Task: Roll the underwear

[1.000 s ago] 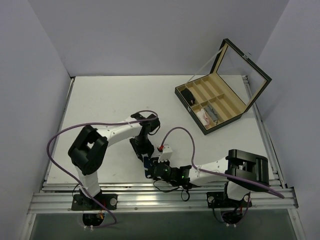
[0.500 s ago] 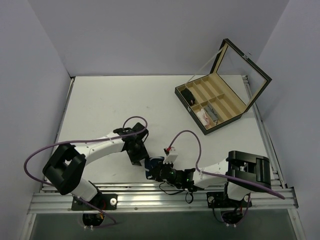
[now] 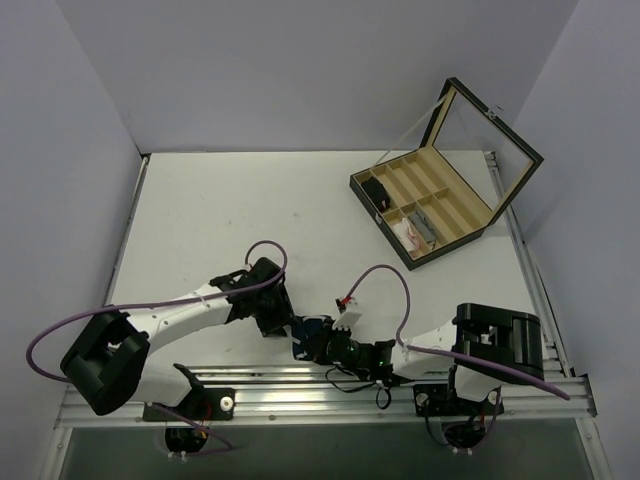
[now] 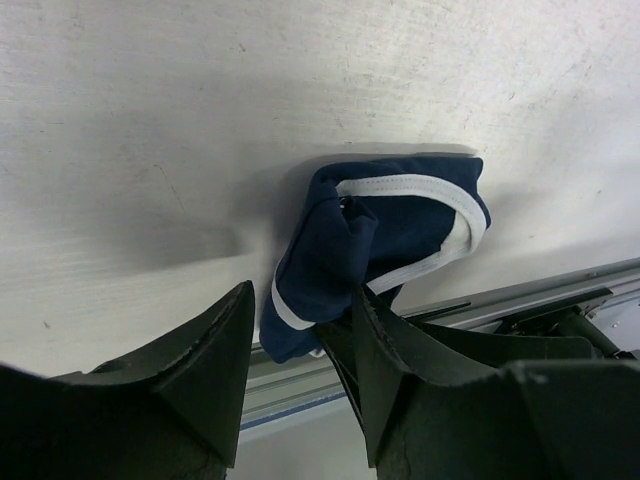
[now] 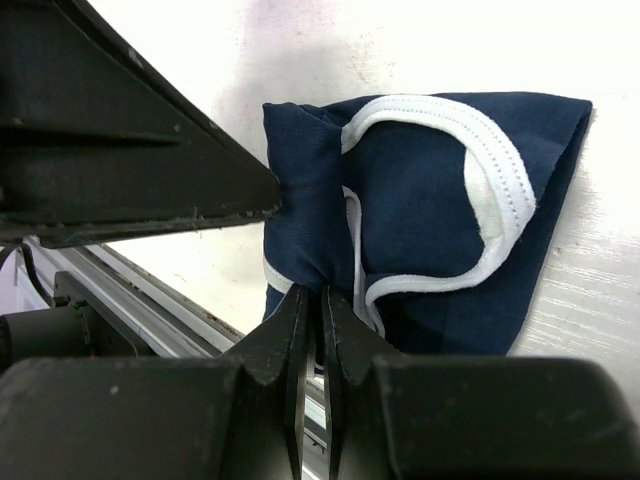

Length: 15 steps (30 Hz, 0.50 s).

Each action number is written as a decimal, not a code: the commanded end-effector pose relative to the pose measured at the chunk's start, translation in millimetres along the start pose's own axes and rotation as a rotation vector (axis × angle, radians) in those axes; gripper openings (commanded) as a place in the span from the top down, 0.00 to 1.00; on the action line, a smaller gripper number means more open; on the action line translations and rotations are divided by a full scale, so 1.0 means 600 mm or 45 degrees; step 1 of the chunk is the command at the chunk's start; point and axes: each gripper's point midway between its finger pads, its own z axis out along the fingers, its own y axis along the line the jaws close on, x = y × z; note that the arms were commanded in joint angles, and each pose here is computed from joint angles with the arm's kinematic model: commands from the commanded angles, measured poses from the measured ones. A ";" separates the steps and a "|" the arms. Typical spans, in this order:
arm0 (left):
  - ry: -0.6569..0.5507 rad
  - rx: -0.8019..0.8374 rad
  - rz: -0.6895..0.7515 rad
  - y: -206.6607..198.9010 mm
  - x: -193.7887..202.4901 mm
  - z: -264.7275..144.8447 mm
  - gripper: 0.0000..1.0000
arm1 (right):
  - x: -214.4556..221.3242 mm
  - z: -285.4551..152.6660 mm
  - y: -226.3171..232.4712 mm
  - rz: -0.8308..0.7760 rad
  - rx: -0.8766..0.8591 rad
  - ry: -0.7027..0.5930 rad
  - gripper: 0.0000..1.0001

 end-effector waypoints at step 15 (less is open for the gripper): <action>0.118 0.197 0.073 -0.046 0.021 0.048 0.67 | 0.071 -0.050 -0.190 -0.284 0.393 0.254 1.00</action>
